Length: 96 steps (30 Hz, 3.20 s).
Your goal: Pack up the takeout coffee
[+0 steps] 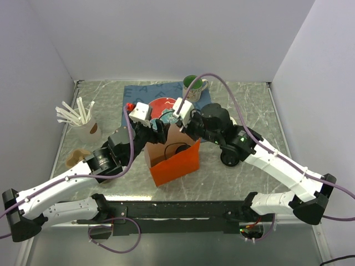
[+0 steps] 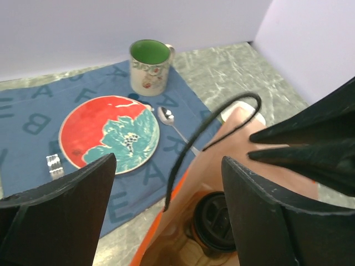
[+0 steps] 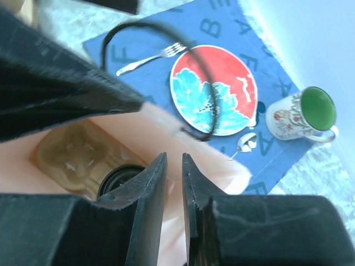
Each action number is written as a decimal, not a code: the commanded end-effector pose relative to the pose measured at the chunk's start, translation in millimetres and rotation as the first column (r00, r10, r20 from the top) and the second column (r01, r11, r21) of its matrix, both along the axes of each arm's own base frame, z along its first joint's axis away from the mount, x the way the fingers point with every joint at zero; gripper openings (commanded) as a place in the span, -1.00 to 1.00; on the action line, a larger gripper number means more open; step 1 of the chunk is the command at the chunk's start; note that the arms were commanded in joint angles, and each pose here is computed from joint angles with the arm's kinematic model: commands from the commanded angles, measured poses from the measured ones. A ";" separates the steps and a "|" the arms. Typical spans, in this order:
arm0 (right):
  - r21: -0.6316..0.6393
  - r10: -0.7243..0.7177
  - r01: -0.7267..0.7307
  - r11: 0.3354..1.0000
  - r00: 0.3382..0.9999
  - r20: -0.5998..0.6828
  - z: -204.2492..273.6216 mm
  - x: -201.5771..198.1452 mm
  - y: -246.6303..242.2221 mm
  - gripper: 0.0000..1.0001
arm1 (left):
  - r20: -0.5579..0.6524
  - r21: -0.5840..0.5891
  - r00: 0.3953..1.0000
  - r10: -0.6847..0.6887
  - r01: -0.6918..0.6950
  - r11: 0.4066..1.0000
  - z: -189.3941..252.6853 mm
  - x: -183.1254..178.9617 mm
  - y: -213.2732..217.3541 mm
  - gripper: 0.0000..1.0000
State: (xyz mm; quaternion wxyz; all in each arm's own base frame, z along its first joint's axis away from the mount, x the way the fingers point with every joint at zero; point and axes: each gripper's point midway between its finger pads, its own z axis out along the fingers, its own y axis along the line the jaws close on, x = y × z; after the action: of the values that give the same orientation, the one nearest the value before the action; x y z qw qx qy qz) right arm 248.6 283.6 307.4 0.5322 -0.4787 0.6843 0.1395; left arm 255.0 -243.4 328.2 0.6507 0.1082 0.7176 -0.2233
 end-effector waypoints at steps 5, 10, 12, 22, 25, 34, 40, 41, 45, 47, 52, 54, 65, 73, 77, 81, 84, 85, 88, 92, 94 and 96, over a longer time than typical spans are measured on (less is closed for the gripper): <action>0.145 -0.153 0.148 0.978 0.988 0.024 50.5 15.3 -11.1 -0.41 | 0.000 -0.073 0.992 0.125 -0.125 0.990 35.4 9.0 18.9 0.81; 0.229 -0.283 0.284 0.931 0.958 -0.039 76.9 22.2 -24.7 -0.41 | -0.017 -0.090 0.980 0.197 -0.197 0.976 46.9 10.3 34.5 0.93; 0.240 -0.323 0.330 0.913 0.944 -0.069 83.1 25.9 -26.9 -0.38 | -0.026 -0.097 0.973 0.231 -0.233 0.968 52.3 11.9 42.7 0.94; 0.268 -0.345 0.419 0.868 0.895 -0.281 106.9 -10.9 -51.1 1.00 | -0.133 0.025 0.671 0.730 -0.734 0.679 40.1 53.7 168.4 0.98; 0.283 -0.340 0.444 0.850 0.874 -0.348 100.7 -26.4 -60.8 1.00 | -0.201 -0.012 0.565 0.800 -0.818 0.575 31.9 73.0 214.0 0.86; 0.393 -0.159 0.348 0.852 0.885 -0.438 83.2 -75.0 -65.9 1.00 | -0.175 0.335 0.292 0.940 -0.881 0.335 -39.8 149.9 293.6 0.66; 0.376 -0.176 0.335 0.864 0.901 -0.397 75.8 -77.7 -77.2 1.00 | -0.161 0.421 0.332 0.929 -0.828 0.369 -55.4 188.1 286.0 0.47; 0.372 -0.186 0.339 0.864 0.902 -0.390 75.1 -76.4 -79.0 1.00 | -0.135 0.444 0.308 0.942 -0.831 0.336 -54.7 186.9 292.2 0.44; 0.363 -0.224 0.360 0.860 0.904 -0.365 75.4 -73.2 -87.8 1.00 | -0.113 0.501 0.298 0.948 -0.807 0.313 -62.6 191.4 297.6 0.08; 0.360 -0.229 0.359 0.861 0.906 -0.356 73.0 -72.2 -88.9 1.00 | -0.120 0.514 0.287 0.950 -0.801 0.307 -66.6 192.1 298.2 0.07; 0.352 -0.225 0.344 0.871 0.914 -0.336 74.1 -70.2 -87.3 1.00 | -0.129 0.556 0.266 0.955 -0.779 0.292 -78.8 185.6 299.9 0.12; 0.341 -0.230 0.341 0.876 0.917 -0.325 73.6 -67.9 -86.7 1.00 | -0.127 0.559 0.265 0.956 -0.777 0.290 -80.9 184.6 300.3 0.15; 0.351 -0.244 0.341 0.872 0.924 -0.293 79.8 -65.3 -91.0 1.00 | -0.144 0.598 0.266 0.953 -0.744 0.298 -99.8 184.6 297.4 -0.11; 0.337 -0.262 0.346 0.876 0.926 -0.272 76.3 -63.3 -95.4 1.00 | -0.127 0.632 0.245 0.961 -0.727 0.269 -109.1 181.8 298.7 -0.44; 0.322 -0.265 0.347 0.881 0.926 -0.270 73.1 -61.7 -94.4 1.00 | -0.102 0.624 0.261 0.960 -0.735 0.266 -96.2 184.5 295.6 -0.82; 0.321 -0.266 0.343 0.883 0.929 -0.259 75.4 -60.4 -94.6 1.00 | -0.051 0.605 0.257 0.965 -0.761 0.235 -65.9 187.2 295.9 -0.94; 0.328 -0.261 0.331 0.885 0.935 -0.241 81.7 -59.9 -94.4 1.00 | -0.016 0.597 0.249 0.968 -0.775 0.208 -42.2 185.0 296.2 -0.98; 0.327 -0.263 0.333 0.884 0.934 -0.240 82.6 -59.5 -95.1 1.00 | -0.002 0.598 0.258 0.966 -0.774 0.207 -34.6 184.1 293.8 -0.98; 0.328 -0.256 0.322 0.888 0.939 -0.230 87.3 -60.4 -94.9 1.00 | 0.022 0.550 0.299 0.954 -0.800 0.238 -3.5 184.0 282.1 -0.98; 0.344 -0.239 0.304 0.888 0.946 -0.220 95.0 -62.6 -94.3 1.00 | 0.037 0.486 0.342 0.939 -0.827 0.282 38.2 178.1 268.9 -0.98; 0.353 -0.237 0.301 0.886 0.948 -0.215 99.4 -63.2 -95.0 1.00 | 0.046 0.443 0.375 0.926 -0.839 0.317 64.0 172.5 258.3 -0.98; 0.360 -0.234 0.297 0.884 0.949 -0.210 103.0 -63.7 -95.6 1.00 | 0.037 0.397 0.443 0.896 -0.829 0.394 88.9 166.4 244.6 -0.98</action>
State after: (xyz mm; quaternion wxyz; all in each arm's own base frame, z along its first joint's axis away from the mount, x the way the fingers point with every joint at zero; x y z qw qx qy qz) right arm 185.0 191.2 378.5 0.5387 -0.2630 0.7693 0.2211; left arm 449.1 12.2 333.4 0.5008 -0.1822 0.7834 0.3198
